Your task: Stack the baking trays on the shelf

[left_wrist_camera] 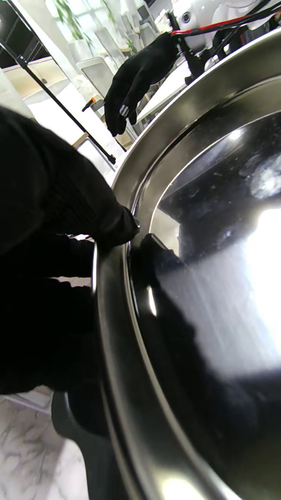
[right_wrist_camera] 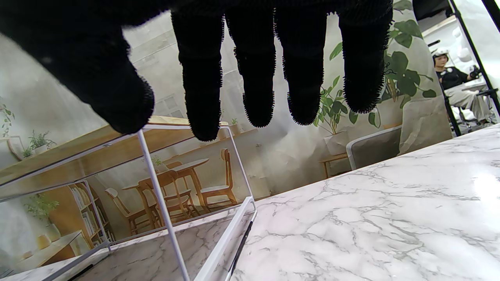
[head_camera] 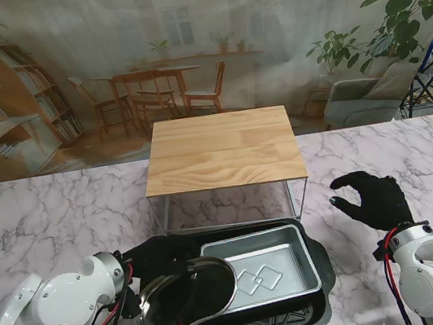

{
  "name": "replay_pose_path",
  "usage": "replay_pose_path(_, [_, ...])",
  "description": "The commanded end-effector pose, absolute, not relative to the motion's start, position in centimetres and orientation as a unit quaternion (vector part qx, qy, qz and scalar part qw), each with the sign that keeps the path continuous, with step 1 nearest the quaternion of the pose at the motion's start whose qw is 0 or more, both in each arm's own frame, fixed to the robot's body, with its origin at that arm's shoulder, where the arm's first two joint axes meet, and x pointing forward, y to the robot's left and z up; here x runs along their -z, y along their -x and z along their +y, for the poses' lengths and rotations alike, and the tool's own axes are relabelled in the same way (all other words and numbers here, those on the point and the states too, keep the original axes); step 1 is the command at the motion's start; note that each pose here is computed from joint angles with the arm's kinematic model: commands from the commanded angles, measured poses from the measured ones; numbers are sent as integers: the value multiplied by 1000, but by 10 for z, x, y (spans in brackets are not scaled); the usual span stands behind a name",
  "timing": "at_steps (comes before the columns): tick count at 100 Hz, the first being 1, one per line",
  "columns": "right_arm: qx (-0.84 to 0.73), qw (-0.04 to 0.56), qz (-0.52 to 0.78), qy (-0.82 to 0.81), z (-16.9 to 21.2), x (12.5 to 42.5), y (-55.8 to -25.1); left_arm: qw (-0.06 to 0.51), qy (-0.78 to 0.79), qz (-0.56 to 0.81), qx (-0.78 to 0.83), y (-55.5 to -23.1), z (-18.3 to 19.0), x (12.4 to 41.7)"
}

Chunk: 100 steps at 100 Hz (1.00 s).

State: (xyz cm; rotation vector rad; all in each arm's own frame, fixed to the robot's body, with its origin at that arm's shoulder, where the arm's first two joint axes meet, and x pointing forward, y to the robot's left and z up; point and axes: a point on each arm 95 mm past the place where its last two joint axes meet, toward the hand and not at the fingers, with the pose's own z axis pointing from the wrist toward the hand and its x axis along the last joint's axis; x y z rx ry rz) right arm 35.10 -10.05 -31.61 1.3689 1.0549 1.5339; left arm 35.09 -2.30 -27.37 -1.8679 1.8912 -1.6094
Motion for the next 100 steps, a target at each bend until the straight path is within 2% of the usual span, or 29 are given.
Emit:
replay_pose_path(1, [-606,402,418,-545,-100,318,-350,10,604,602,522,-356,-30,272])
replay_pose_path(100, [-607,401,414,-547,-102,319,-347,61,553,633,538,-396,-118,276])
